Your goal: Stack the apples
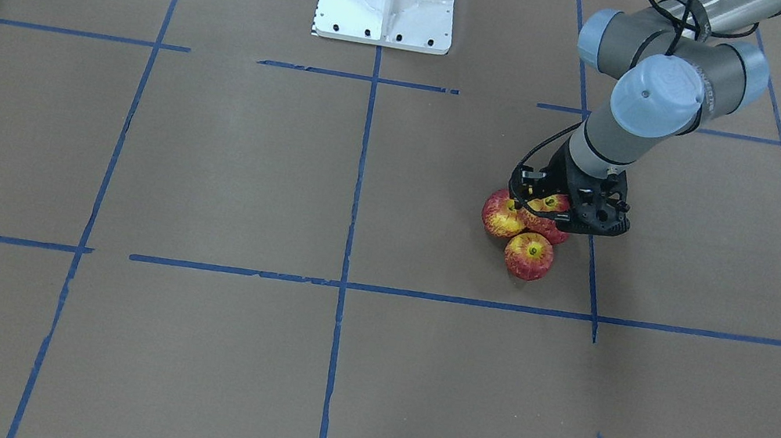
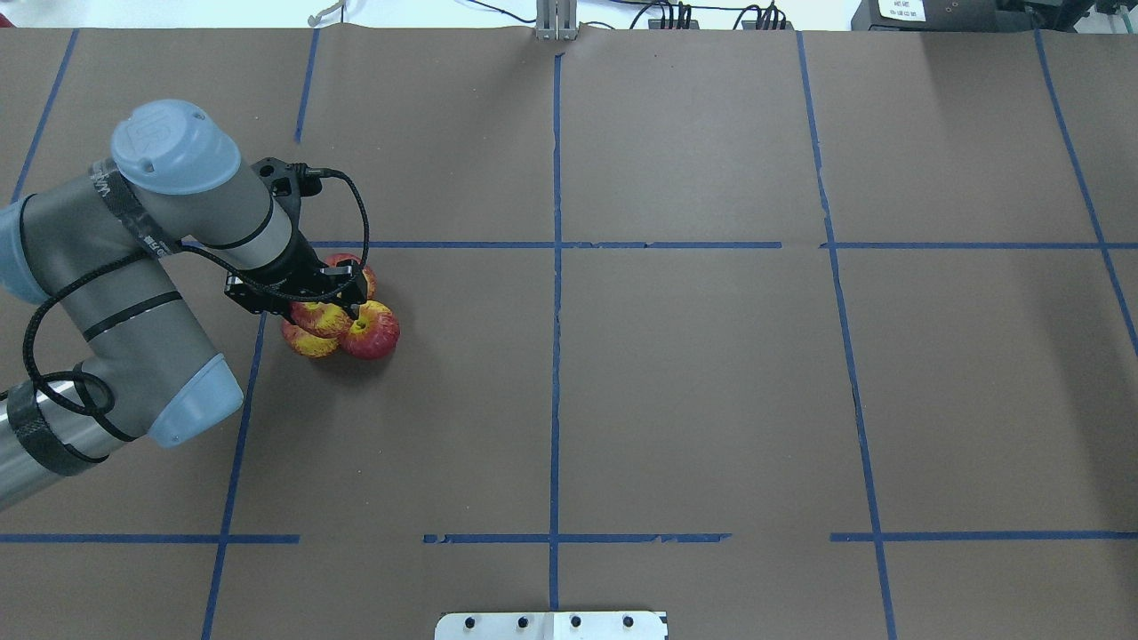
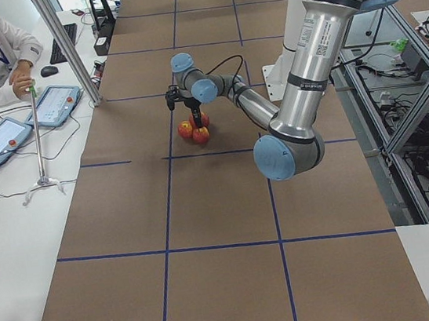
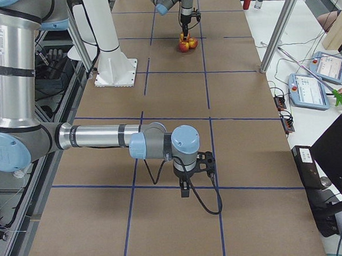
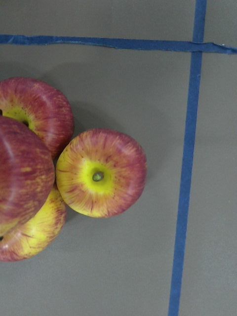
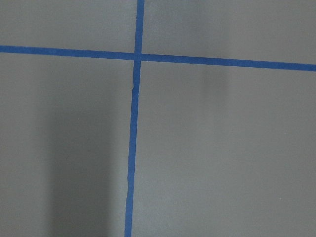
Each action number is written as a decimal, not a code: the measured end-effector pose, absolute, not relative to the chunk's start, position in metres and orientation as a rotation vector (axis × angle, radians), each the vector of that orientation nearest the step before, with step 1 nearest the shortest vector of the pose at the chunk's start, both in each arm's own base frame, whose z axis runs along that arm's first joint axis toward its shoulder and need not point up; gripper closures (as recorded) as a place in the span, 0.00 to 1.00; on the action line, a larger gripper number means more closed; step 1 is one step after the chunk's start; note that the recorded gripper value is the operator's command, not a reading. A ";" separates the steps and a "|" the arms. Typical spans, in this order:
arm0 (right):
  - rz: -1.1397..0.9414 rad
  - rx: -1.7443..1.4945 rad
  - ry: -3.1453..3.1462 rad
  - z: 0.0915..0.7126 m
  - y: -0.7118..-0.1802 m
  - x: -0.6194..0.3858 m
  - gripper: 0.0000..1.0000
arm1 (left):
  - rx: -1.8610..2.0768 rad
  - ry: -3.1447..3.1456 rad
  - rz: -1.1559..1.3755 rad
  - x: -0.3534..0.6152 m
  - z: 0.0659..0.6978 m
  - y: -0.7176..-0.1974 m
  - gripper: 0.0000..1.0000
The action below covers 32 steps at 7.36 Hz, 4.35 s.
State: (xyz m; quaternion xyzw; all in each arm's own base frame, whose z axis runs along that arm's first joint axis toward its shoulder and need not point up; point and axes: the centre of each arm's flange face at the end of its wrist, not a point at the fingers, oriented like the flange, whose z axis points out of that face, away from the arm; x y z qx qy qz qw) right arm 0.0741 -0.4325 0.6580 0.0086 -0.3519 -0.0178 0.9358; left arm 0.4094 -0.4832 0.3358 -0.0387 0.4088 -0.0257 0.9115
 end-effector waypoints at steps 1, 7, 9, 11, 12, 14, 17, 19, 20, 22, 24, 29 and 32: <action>-0.036 0.018 -0.719 0.658 -0.432 0.074 0.00 | -0.079 0.843 -0.052 0.409 0.336 -0.483 0.88; -0.036 0.018 -0.720 0.658 -0.432 0.074 0.00 | -0.064 0.837 -0.057 0.409 0.335 -0.485 0.00; -0.036 0.017 -0.719 0.658 -0.432 0.074 0.00 | -0.058 0.838 -0.062 0.404 0.334 -0.484 0.00; -0.036 0.017 -0.719 0.658 -0.432 0.074 0.00 | -0.039 0.854 -0.069 0.381 0.326 -0.476 0.00; -0.036 0.017 -0.719 0.658 -0.432 0.074 0.00 | -0.025 0.865 -0.075 0.366 0.317 -0.472 0.00; -0.036 0.017 -0.719 0.658 -0.432 0.074 0.00 | 0.007 0.872 -0.127 0.318 0.295 -0.478 0.00; -0.036 0.017 -0.719 0.658 -0.432 0.074 0.00 | 0.079 0.861 -0.126 0.244 0.302 -0.480 0.00; -0.036 0.017 -0.719 0.658 -0.432 0.074 0.00 | 0.116 0.813 -0.040 0.170 0.359 -0.479 0.00; -0.036 0.017 -0.719 0.658 -0.432 0.074 0.00 | 0.139 0.781 0.024 0.121 0.397 -0.474 0.00; -0.036 0.017 -0.719 0.658 -0.432 0.074 0.00 | 0.174 0.724 0.138 0.028 0.476 -0.459 0.00; -0.036 0.017 -0.719 0.658 -0.432 0.074 0.00 | 0.157 0.744 0.162 -0.052 0.559 -0.450 0.00; -0.036 0.018 -0.719 0.658 -0.432 0.074 0.00 | 0.050 0.775 0.021 -0.123 0.638 -0.435 0.00; -0.036 0.018 -0.719 0.658 -0.432 0.074 0.00 | 0.036 0.782 0.010 -0.123 0.637 -0.433 0.00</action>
